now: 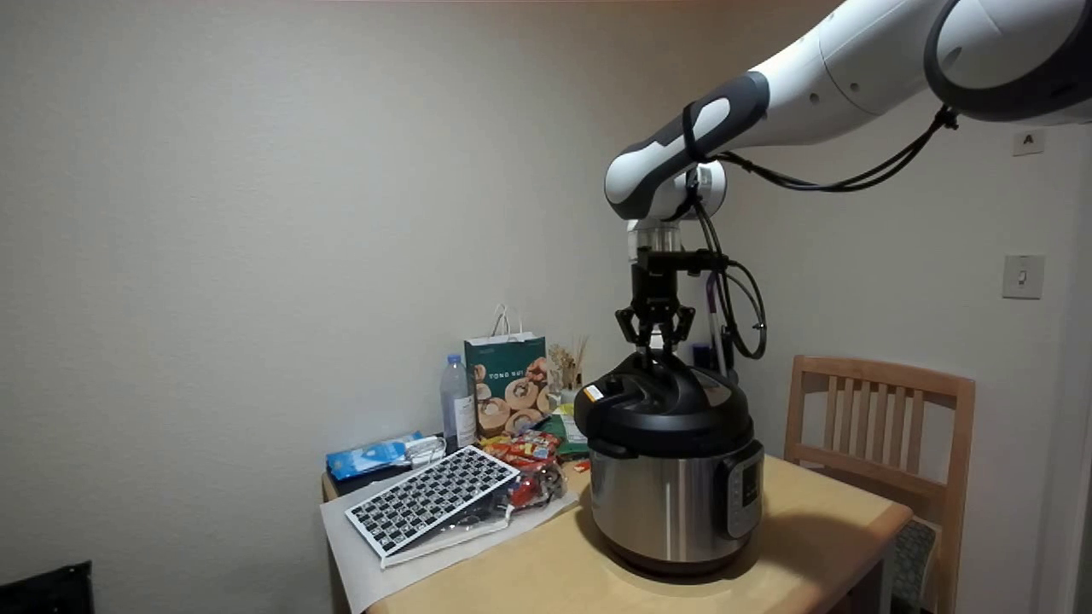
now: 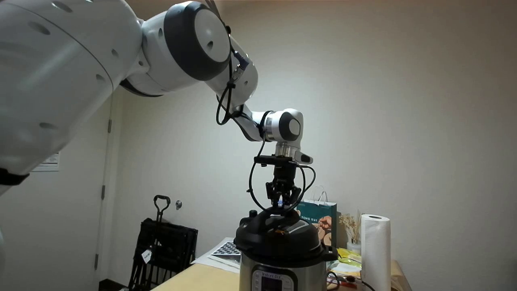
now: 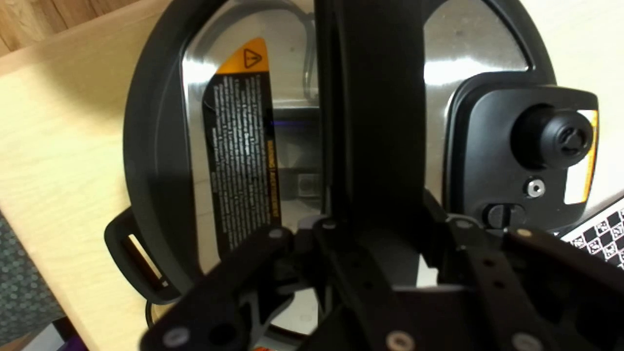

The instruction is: Take the lid off of the rice cooker

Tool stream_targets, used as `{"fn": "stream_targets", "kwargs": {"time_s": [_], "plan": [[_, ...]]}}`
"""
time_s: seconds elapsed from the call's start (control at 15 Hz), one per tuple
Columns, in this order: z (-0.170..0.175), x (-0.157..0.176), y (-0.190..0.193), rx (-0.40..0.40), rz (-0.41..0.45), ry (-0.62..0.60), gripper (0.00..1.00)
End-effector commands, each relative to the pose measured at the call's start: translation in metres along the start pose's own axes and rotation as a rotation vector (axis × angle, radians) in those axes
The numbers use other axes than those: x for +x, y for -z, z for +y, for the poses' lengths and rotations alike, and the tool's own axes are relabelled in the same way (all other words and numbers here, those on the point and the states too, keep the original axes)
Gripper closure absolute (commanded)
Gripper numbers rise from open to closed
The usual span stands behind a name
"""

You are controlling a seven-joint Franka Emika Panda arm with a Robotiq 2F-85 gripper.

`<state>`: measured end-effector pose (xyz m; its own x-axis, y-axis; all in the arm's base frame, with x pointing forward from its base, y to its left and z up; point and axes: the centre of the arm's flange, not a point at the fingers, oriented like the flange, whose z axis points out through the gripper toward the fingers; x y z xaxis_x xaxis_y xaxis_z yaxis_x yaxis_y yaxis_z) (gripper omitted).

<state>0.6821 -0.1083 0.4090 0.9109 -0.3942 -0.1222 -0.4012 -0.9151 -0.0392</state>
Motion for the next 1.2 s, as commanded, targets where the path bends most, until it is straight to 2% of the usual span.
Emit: {"fn": "stream_targets", "kwargs": {"time_s": [0.0,0.07,0.13,0.2,0.33,0.4,0.47,0.87,0.93,1.0,1.07,1.13], "plan": [[0.002,-0.017,0.020,0.032,0.022,-0.019,0.89],[0.002,-0.016,0.019,0.026,0.022,-0.020,0.89],[0.002,-0.015,0.016,0.007,0.013,-0.012,0.66],[0.000,0.000,0.000,-0.001,0.000,-0.002,0.64],[0.000,0.000,0.000,-0.002,0.000,-0.002,0.64],[0.000,0.000,0.000,-0.002,0.000,-0.002,0.39],[-0.001,0.000,-0.001,-0.004,0.005,0.008,0.38],[-0.014,-0.004,-0.004,0.022,-0.009,0.031,0.02],[-0.016,-0.004,-0.005,0.027,-0.011,0.037,0.01],[-0.018,-0.004,-0.005,0.030,-0.013,0.042,0.09],[-0.019,-0.004,-0.006,0.036,-0.017,0.048,0.34],[-0.020,-0.004,-0.007,0.043,-0.022,0.050,0.33]]}}
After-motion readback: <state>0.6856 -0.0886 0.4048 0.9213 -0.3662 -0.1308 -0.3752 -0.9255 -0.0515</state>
